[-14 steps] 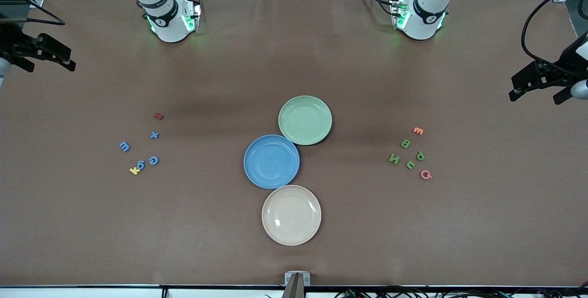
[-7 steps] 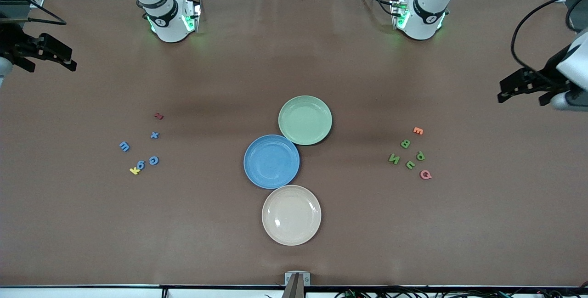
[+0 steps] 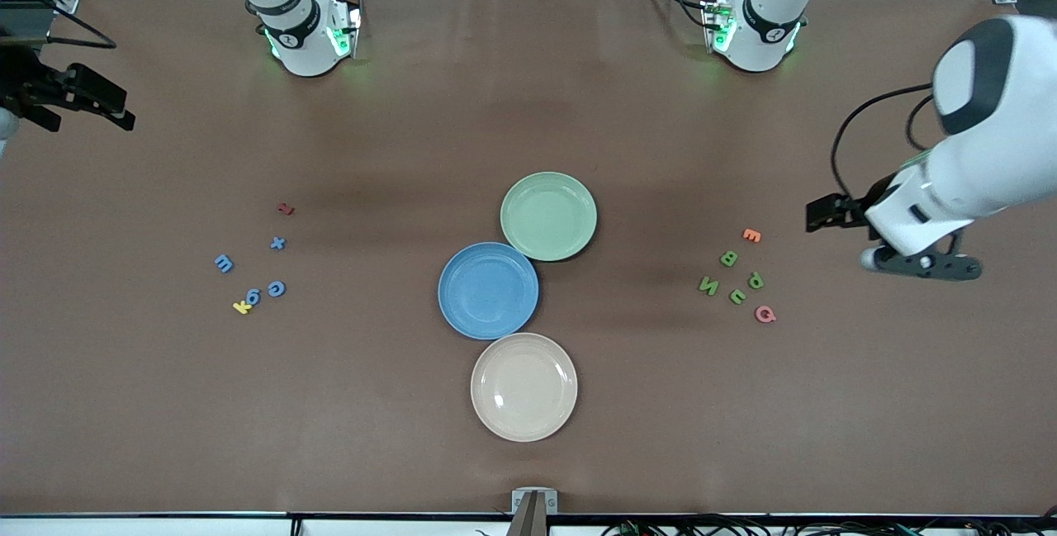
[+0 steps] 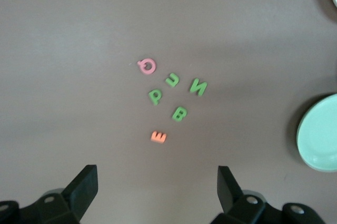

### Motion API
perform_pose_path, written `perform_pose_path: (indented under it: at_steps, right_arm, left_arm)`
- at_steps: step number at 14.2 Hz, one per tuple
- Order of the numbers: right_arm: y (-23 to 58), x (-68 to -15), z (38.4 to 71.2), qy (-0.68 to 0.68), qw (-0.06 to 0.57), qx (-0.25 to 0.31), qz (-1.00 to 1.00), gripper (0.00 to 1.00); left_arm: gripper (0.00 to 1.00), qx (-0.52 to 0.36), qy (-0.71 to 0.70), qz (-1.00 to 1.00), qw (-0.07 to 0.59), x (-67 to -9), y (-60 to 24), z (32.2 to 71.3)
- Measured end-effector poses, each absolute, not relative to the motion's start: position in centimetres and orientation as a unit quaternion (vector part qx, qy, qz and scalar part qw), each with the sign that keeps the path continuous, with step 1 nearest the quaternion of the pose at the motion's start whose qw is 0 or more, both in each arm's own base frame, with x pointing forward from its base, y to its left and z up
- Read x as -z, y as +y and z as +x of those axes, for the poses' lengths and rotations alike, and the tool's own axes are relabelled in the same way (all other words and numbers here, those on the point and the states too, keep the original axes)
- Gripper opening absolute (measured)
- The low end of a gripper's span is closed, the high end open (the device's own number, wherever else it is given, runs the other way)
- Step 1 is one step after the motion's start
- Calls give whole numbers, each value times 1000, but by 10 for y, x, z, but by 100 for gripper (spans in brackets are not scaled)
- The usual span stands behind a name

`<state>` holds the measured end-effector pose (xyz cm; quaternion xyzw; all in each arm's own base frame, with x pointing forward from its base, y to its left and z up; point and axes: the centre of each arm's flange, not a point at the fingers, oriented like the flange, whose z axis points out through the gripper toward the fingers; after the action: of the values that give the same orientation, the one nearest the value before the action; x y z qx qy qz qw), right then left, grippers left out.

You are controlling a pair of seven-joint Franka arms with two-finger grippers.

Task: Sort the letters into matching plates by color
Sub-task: 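Lower the left gripper onto green N while the right gripper reaches blue g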

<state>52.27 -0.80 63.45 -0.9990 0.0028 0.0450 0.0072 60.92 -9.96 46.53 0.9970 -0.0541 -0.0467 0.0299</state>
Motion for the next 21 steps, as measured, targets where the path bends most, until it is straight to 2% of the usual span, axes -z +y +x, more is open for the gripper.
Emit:
perform_pose_path:
  at_steps: [2,5,7,9,14,18,21]
  right_arm:
    - [-12,-596,549,8,5,-62,-998,100]
    - [-42,-511,598,32,3,-78,-996,100]
    - [-57,-462,619,40,2,-88,-995,100]
    - [-57,-434,632,39,1,-77,-996,100]
    - [-44,-381,631,29,0,-43,-999,100]
    - [-41,-339,618,28,-1,-45,-999,98]
    - [-41,-314,608,29,-1,-34,-999,67]
  left_arm:
    - [100,52,-51,997,31,-432,-118,611]
    - [100,60,-63,996,33,-385,-140,617]
    - [100,59,-69,995,30,-358,-150,621]
    - [100,53,-77,995,29,-333,-160,619]
    - [100,40,-111,993,7,-273,-174,604]
    - [99,34,-138,990,-12,-235,-175,599]
    - [96,31,-146,989,-10,-214,-179,596]
